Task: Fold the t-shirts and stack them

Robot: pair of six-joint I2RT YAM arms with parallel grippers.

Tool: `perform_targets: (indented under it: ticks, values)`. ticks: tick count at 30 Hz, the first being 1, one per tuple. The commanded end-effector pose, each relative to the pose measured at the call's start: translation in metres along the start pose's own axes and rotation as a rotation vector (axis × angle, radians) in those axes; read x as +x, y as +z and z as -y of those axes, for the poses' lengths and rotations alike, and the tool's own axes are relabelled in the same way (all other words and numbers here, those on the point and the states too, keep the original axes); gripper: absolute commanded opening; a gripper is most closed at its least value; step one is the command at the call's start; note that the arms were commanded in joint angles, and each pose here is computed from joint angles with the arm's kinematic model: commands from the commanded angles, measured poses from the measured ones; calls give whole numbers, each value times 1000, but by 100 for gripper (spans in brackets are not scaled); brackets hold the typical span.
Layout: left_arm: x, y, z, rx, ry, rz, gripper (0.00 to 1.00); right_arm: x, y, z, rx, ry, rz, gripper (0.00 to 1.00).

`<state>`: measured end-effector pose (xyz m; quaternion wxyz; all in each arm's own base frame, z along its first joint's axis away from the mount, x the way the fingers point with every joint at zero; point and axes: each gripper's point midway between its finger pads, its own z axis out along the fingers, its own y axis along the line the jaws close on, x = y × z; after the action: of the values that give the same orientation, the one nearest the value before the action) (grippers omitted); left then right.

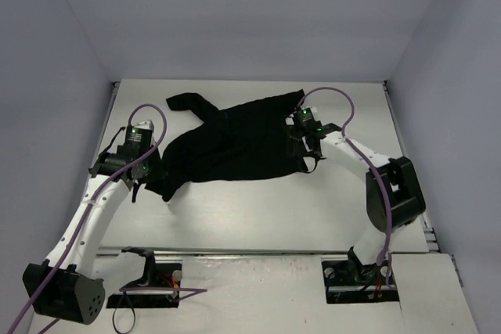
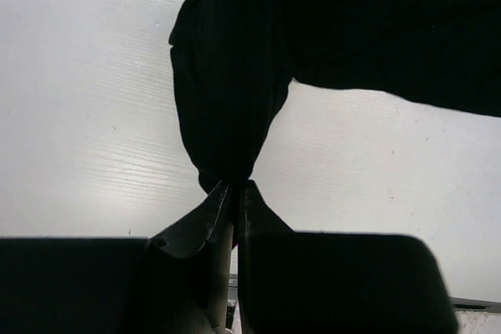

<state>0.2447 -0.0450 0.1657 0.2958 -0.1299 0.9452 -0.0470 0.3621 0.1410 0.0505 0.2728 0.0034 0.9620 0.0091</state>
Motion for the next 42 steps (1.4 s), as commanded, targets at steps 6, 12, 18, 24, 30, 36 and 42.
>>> perform_targets:
  ticks: [6, 12, 18, 24, 30, 36, 42]
  values:
    - [-23, -4, 10, 32, -14, 87, 0, 30, 23, 29, 163, 103, -29, 66]
    - [-25, 0, 11, 30, -7, 78, 0, 49, 38, 26, 139, 105, -90, 60]
    - [-30, 0, 11, 21, 2, 85, 0, 72, 44, 34, 147, 102, -150, 30]
    - [-51, -3, 19, 35, 1, 122, 0, 48, 32, 35, 119, 91, -91, 0]
    - [-129, -37, 43, 85, 20, 284, 0, -72, -42, 31, 105, 54, 220, 0]
    - [-226, -103, 64, 183, -6, 504, 0, -180, -163, 43, 135, 43, 545, 0]
    - [-312, -232, 74, 335, -64, 845, 0, -260, -319, 68, 167, 102, 907, 0]
